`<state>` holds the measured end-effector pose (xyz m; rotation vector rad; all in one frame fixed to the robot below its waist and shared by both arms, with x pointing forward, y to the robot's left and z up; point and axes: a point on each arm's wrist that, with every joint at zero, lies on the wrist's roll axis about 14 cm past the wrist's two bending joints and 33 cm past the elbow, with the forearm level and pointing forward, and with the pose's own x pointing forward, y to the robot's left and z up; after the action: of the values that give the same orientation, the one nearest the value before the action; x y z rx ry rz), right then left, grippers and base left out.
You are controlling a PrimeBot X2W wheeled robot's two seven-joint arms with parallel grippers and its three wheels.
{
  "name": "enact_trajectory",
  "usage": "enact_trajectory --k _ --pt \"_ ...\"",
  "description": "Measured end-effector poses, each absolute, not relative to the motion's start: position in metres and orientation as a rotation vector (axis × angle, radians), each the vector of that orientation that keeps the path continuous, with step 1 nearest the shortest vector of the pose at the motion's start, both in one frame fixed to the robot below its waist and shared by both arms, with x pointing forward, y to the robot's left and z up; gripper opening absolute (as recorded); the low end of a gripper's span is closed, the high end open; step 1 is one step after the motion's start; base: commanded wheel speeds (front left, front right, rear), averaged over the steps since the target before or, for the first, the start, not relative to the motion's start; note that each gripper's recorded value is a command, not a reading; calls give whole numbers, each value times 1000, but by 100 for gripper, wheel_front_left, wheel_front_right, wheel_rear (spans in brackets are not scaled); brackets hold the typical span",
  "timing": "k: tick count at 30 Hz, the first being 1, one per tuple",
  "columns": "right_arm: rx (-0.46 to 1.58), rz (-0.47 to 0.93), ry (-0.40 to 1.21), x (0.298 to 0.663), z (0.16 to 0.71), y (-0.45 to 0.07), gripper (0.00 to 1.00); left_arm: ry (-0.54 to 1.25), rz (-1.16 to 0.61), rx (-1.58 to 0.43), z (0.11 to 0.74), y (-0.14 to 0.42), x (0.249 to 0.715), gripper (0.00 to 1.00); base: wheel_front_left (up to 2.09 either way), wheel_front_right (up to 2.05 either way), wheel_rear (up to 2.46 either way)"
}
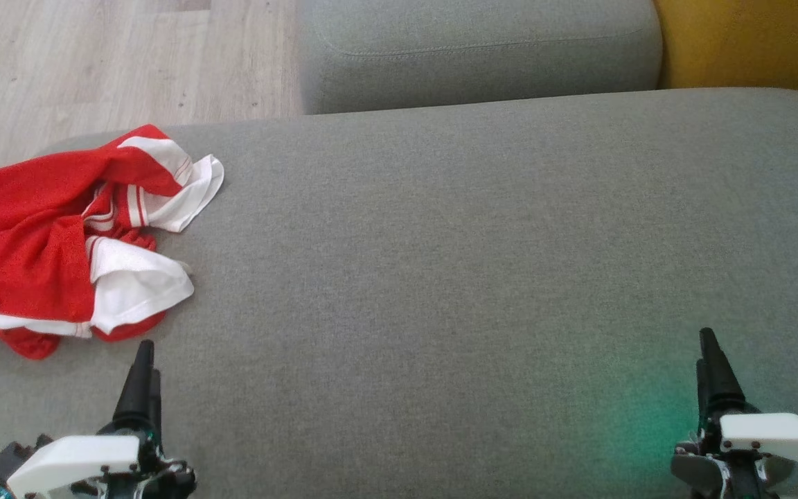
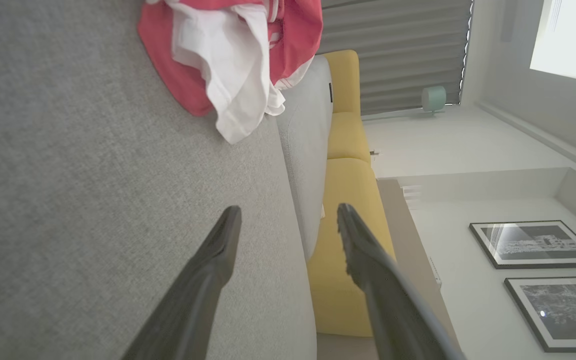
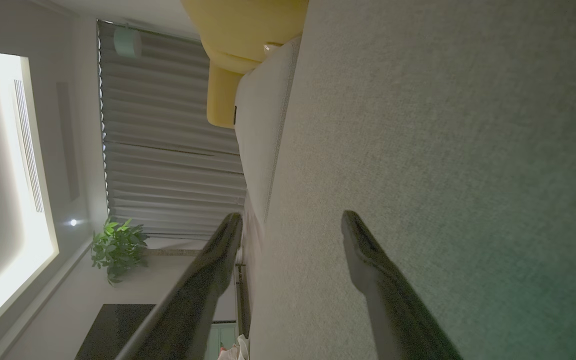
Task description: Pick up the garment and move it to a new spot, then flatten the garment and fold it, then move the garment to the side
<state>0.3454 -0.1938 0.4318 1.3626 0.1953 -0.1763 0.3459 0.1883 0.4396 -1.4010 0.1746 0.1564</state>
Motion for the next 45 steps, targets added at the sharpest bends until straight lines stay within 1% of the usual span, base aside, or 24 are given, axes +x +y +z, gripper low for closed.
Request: enact_trajectory --k 2,6,20,32,45 --pt "1345 -169 198 346 433 -193 100 171 151 -1383 441 188 346 100 0 0 0" --pt "1243 -125 205 347 438 -183 100 162 120 -1286 449 184 348 100 0 0 0" --pt "1070 -40 210 349 448 -163 100 166 88 -1100 456 176 343 100 0 0 0" --pt "922 33 189 348 459 -148 100 123 61 -941 468 175 345 100 0 0 0" --pt "774 84 148 348 470 -139 100 90 28 -776 479 168 343 100 0 0 0"
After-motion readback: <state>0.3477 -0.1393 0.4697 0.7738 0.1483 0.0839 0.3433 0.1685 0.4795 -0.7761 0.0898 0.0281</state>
